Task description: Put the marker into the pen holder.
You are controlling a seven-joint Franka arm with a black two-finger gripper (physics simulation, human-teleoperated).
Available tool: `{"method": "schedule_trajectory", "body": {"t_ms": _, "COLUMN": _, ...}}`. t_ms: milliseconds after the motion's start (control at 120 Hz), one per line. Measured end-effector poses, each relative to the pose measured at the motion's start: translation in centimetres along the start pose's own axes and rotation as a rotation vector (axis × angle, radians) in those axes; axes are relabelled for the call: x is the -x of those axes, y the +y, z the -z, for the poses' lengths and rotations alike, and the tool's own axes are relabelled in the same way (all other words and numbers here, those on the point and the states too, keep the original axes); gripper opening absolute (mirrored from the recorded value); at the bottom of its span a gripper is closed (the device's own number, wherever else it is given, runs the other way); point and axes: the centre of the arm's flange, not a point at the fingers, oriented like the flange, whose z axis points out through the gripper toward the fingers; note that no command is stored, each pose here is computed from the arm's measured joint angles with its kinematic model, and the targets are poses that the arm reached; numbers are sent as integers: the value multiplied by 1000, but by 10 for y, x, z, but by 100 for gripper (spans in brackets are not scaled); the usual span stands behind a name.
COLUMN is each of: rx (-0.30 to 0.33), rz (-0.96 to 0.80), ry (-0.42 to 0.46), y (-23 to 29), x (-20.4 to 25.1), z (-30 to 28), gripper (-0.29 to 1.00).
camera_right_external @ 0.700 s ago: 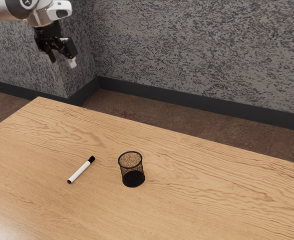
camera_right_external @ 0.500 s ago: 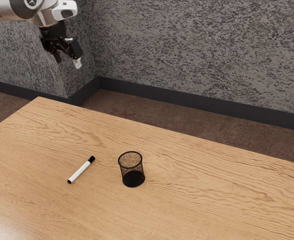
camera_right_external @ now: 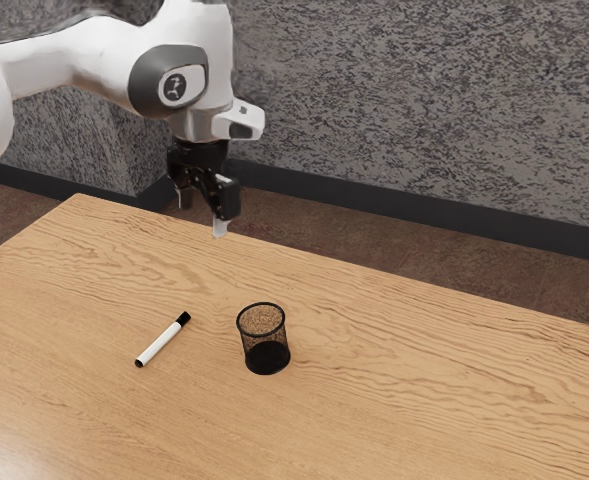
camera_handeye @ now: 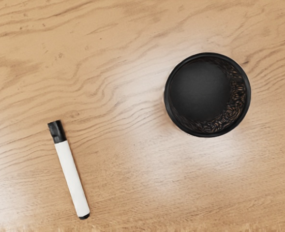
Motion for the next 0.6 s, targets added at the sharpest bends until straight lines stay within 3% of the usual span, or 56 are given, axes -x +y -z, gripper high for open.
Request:
{"method": "schedule_trajectory", "body": {"t_ms": 83, "rx": 41, "rz": 179, "ry": -142, "y": -93, "x": 7, "z": -136, "gripper": 70}}
{"method": "schedule_trajectory", "body": {"t_ms": 225, "rx": 89, "rz": 283, "ry": -171, "y": -140, "x": -1, "z": -236, "gripper": 69}}
{"method": "schedule_trajectory", "body": {"t_ms": 417, "rx": 108, "rz": 296, "ry": -120, "y": -136, "x": -19, "z": -284, "gripper": 69}}
{"method": "schedule_trajectory", "body": {"t_ms": 600, "rx": 152, "rz": 318, "ry": -89, "y": -107, "x": 17, "z": -306, "gripper": 70}}
